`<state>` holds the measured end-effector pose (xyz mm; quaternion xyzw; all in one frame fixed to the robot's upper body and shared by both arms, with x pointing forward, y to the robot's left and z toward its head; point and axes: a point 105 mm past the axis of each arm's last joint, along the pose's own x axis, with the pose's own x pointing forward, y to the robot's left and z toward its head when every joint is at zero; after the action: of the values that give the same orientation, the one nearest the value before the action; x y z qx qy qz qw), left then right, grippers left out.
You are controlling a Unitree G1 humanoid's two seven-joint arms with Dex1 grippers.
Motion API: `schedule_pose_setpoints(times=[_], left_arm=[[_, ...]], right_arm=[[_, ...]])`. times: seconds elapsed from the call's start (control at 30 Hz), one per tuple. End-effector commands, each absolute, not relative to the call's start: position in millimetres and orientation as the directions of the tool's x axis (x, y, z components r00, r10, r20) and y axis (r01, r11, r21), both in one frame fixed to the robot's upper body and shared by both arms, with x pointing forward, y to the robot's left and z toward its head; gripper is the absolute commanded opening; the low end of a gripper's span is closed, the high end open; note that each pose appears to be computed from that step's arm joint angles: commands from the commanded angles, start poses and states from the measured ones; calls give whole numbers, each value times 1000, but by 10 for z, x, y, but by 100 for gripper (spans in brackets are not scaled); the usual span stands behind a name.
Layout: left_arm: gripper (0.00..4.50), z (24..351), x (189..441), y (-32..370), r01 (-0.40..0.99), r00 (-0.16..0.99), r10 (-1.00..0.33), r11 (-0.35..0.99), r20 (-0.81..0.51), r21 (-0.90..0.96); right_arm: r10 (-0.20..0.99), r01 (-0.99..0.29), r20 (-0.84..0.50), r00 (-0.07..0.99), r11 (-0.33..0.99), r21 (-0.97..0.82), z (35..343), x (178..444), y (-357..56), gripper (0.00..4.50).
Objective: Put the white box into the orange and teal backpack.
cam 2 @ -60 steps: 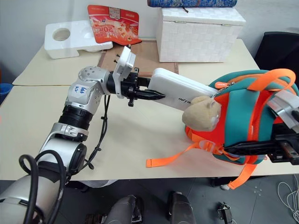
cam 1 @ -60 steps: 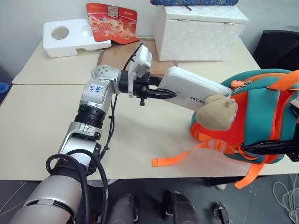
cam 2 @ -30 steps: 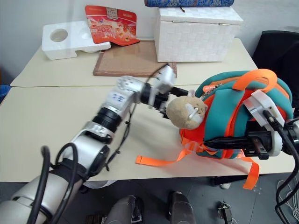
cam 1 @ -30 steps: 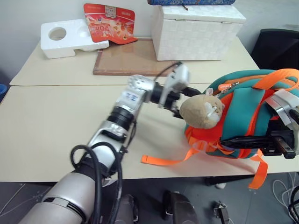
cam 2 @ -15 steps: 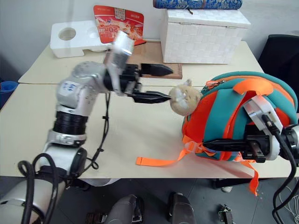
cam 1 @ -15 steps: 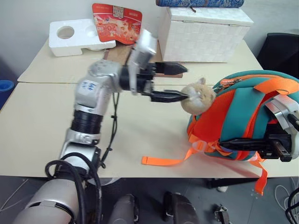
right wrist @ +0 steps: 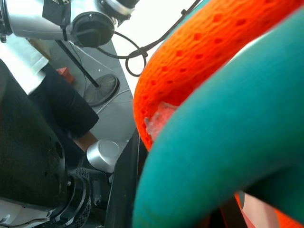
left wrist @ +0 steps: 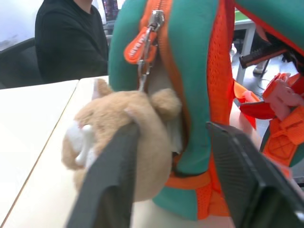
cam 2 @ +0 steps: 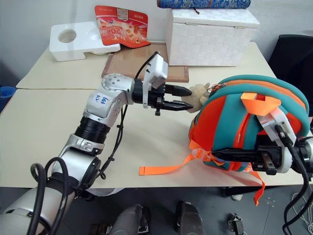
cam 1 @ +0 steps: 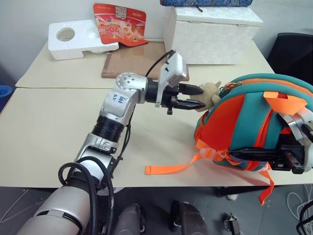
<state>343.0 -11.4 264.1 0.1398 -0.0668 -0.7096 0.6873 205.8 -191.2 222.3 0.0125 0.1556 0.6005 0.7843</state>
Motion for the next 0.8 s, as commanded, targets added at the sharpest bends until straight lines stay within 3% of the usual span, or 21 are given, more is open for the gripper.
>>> schedule_pose_setpoints(times=[0.03, 0.2, 0.23, 0.63, 0.8], left_arm=[[282, 2915, 3300, -2, 939, -86, -995, -100, -57, 329], [440, 2991, 3451, 97, 930, -4, -999, -24, -54, 368], [445, 2986, 3489, 84, 927, 10, -998, -12, -57, 374], [445, 2576, 3613, -415, 937, -59, -976, -126, -209, 327], [321, 2614, 3691, -373, 939, -23, -980, -89, -197, 333]], right_arm=[[949, -949, -206, 241, 274, 154, 2306, 2025, -1891, 0], [945, -946, -202, 255, 288, 151, 2287, 2020, -1900, 0], [945, -946, -202, 256, 288, 151, 2284, 2020, -1899, 0], [943, -942, -183, 276, 304, 145, 2259, 2028, -1880, 0], [943, -939, -178, 281, 309, 150, 2236, 2016, -1879, 0]])
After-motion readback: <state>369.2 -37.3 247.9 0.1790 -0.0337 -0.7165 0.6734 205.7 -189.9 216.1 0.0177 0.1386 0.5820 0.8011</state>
